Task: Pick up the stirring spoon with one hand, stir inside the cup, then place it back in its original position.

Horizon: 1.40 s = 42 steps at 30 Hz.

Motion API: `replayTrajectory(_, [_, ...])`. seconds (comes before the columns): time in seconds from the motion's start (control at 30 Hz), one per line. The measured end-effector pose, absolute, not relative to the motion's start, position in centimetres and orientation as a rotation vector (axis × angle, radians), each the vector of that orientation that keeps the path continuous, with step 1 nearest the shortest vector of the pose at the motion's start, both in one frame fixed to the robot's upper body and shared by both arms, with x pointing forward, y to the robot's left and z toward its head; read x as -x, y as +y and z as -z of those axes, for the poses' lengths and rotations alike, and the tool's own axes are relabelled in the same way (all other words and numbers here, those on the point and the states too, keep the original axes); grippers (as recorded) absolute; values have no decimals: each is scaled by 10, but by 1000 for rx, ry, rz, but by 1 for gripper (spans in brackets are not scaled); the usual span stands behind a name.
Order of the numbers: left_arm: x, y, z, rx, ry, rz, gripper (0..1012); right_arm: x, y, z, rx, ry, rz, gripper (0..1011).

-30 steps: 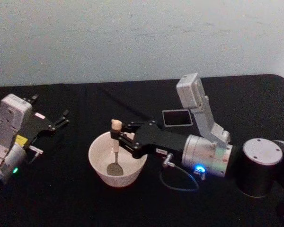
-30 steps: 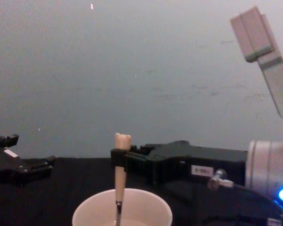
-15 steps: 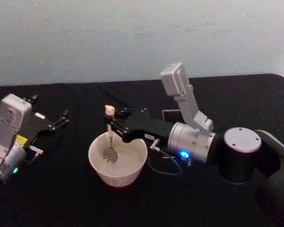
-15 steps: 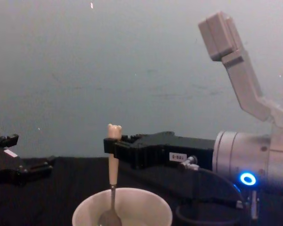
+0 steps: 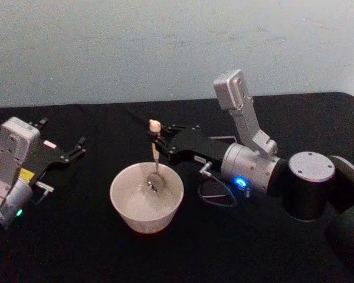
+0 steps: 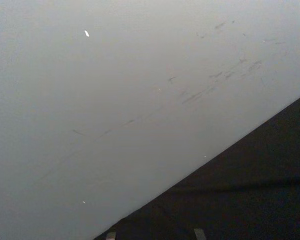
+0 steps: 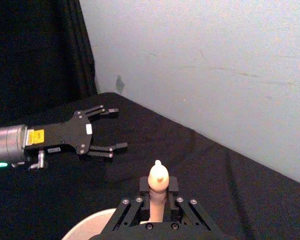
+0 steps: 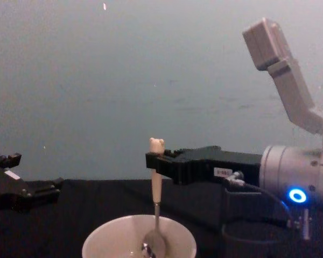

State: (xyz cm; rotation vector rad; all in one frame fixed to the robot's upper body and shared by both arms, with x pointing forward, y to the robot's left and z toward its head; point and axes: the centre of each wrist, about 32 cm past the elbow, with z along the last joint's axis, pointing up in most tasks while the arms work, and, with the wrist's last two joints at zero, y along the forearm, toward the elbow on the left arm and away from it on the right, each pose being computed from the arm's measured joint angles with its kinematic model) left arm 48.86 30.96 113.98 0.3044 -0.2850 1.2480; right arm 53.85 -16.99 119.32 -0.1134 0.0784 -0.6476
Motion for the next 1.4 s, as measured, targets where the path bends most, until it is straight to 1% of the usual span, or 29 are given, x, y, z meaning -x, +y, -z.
replayTrajectory(0.03, [-489,310,-1140,-304,-285,-1248,1001,-530,-180,-1196,125,73,628,202])
replayTrajectory(0.23, [-489,310,-1140,-304,-285,-1248,1001,-518,-186,-1200,138,75,594,202])
replayTrajectory(0.47, [-489,310,-1140,-304,-285,-1248,1001,-508,-186,-1202,138,85,553,202])
replayTrajectory(0.67, [-489,310,-1140,-304,-285,-1248,1001,-504,-180,-1202,135,90,520,202])
replayTrajectory(0.93, [-489,310,-1140,-304,-285,-1248,1001,-509,-169,-1200,133,87,519,202])
replayTrajectory(1.2, [-489,310,-1140,-305,-285,-1248,1001,-524,-158,-1196,135,81,569,202])
replayTrajectory(1.4, [-489,310,-1140,-304,-285,-1248,1001,-530,-159,-1194,141,80,600,202])
